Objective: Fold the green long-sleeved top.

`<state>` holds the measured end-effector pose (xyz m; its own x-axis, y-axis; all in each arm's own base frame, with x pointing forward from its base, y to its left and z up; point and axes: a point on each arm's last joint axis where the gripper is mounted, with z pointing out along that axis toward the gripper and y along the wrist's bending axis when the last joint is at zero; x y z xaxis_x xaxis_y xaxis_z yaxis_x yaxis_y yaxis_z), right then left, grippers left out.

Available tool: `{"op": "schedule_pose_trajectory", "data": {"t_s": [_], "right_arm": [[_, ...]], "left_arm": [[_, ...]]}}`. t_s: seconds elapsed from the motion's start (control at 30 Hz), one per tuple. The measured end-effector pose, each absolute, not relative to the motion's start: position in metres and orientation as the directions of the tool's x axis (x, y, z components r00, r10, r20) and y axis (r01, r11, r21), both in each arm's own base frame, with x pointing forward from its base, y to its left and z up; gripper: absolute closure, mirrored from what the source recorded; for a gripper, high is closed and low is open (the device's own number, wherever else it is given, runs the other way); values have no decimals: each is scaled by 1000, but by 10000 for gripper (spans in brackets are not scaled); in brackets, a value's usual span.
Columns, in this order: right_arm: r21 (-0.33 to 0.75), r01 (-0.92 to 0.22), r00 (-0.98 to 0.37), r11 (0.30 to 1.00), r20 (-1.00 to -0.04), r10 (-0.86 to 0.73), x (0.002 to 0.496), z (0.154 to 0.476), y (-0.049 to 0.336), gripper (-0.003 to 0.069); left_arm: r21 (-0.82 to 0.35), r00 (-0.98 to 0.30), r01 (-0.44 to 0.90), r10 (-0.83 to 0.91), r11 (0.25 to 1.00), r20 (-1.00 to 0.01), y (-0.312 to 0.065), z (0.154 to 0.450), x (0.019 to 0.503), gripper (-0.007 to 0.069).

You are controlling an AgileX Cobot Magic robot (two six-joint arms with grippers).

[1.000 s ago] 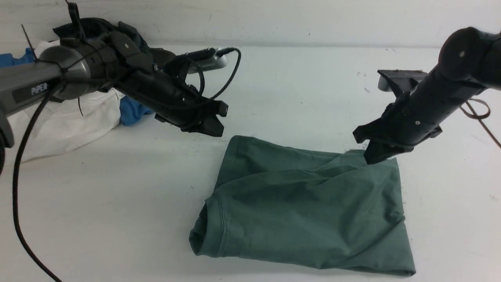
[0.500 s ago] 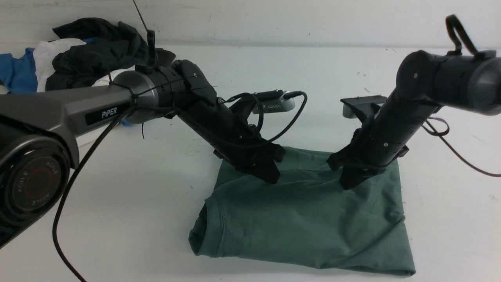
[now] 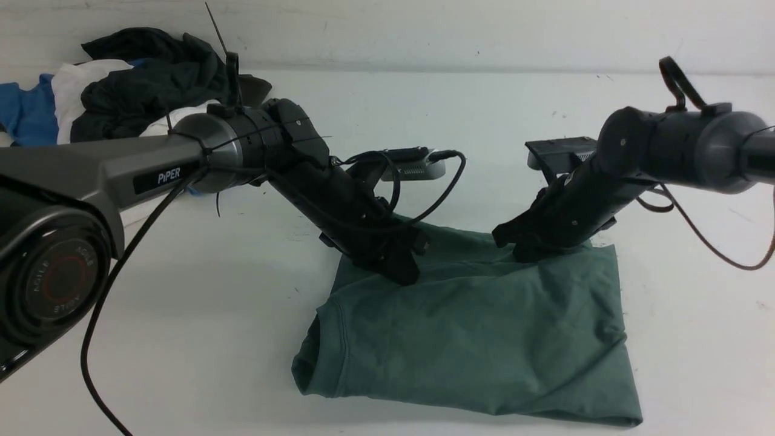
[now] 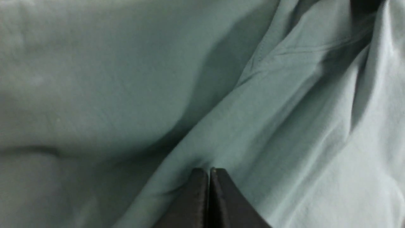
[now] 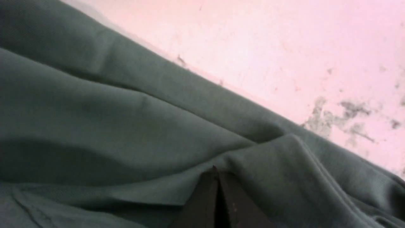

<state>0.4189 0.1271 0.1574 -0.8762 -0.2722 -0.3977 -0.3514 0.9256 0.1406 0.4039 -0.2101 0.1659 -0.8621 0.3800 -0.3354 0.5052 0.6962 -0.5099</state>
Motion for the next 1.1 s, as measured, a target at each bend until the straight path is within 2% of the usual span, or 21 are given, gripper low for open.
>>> {"op": "schedule_pose_trajectory", "data": {"t_s": [0.17, 0.23, 0.3, 0.37, 0.4, 0.57, 0.67, 0.83, 1.0, 1.1], "right_arm": [[118, -375, -861, 920, -413, -298, 414, 179, 125, 672], [87, -394, -836, 915, -446, -318, 408, 204, 121, 672], [77, -396, -829, 915, -458, -321, 406, 214, 119, 672], [80, -381, -843, 921, -439, -311, 400, 227, 110, 672], [90, -377, -863, 922, -396, -314, 395, 228, 106, 672], [100, -374, -909, 922, -238, -342, 382, 219, 93, 672], [100, -368, -913, 924, -225, -339, 380, 213, 92, 672], [94, -342, -911, 935, -277, -306, 385, 205, 92, 672], [100, -328, -934, 939, -181, -308, 391, 167, 91, 672], [109, -310, -940, 944, -181, -288, 394, 161, 92, 672]], "left_arm": [[-522, -858, 513, 399, 682, -323, -210, 172, 400, 629], [-526, -856, 518, 408, 675, -318, -210, 176, 398, 629], [-525, -854, 520, 409, 674, -321, -210, 177, 397, 629], [-528, -853, 523, 415, 670, -318, -210, 179, 396, 629], [-532, -852, 524, 424, 666, -308, -210, 179, 395, 629], [-547, -841, 536, 464, 643, -279, -211, 185, 387, 629], [-545, -831, 550, 477, 633, -286, -215, 191, 383, 629], [-515, -819, 567, 506, 643, -270, -221, 189, 378, 629], [-421, -829, 554, 521, 719, -202, -213, 167, 384, 629], [-384, -845, 533, 497, 754, -197, -209, 163, 388, 629]]}}
